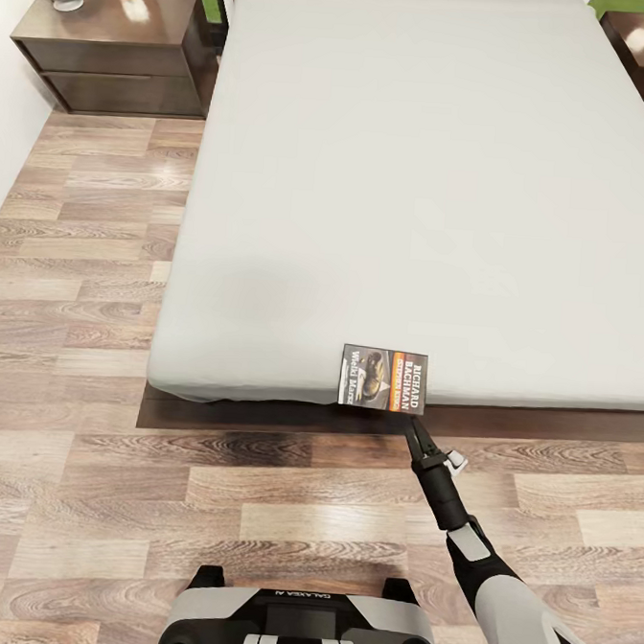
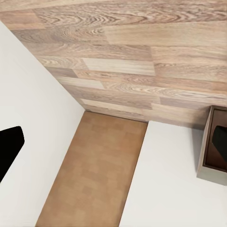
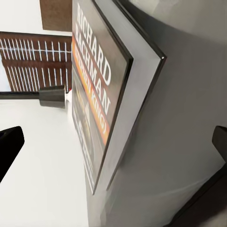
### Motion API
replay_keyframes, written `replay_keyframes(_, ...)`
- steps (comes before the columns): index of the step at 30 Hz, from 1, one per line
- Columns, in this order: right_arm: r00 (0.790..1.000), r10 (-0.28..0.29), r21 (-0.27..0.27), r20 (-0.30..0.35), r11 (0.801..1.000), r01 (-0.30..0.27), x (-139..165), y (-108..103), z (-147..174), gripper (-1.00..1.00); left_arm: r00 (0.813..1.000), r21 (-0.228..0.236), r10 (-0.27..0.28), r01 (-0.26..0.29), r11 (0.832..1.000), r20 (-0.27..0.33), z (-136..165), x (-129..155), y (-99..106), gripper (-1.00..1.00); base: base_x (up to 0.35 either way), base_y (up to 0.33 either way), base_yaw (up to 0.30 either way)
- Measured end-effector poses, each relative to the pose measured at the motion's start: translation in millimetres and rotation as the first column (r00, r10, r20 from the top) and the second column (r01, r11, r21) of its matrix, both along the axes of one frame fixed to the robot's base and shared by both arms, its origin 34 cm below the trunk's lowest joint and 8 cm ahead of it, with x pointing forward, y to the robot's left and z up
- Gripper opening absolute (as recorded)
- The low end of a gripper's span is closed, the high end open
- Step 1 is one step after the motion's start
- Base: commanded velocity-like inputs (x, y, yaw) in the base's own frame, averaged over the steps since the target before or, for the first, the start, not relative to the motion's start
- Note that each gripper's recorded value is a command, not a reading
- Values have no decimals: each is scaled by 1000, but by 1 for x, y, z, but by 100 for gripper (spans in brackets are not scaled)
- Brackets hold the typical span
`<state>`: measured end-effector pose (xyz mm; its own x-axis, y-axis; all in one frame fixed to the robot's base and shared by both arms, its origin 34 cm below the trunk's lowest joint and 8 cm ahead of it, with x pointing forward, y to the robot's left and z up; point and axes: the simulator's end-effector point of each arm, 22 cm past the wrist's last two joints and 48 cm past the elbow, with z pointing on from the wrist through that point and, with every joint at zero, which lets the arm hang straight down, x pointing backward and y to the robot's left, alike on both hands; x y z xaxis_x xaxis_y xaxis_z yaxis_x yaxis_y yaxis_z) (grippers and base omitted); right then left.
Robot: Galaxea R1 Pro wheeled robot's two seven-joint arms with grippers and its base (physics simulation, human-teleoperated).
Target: In the bedroom, move the book from the bed onto either nightstand, and place the two sandals side by side next to the bed.
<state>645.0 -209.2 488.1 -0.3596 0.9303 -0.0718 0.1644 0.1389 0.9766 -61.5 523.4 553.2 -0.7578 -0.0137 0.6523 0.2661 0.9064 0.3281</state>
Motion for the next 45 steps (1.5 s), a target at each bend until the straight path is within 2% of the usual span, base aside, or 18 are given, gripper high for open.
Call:
replay_keyframes(30,1000,23,-3,-3,1000,-23,-1,4,-1,100,1000,-1,-1,1,1000,-2,1,-1,0,100,6,0,0)
replay_keyframes(45,999,16,-14,-32,1000,-17,-2,1,-7,100,1000,-1,0,0,1000,-2,1,-2,-1,100,30,34,0)
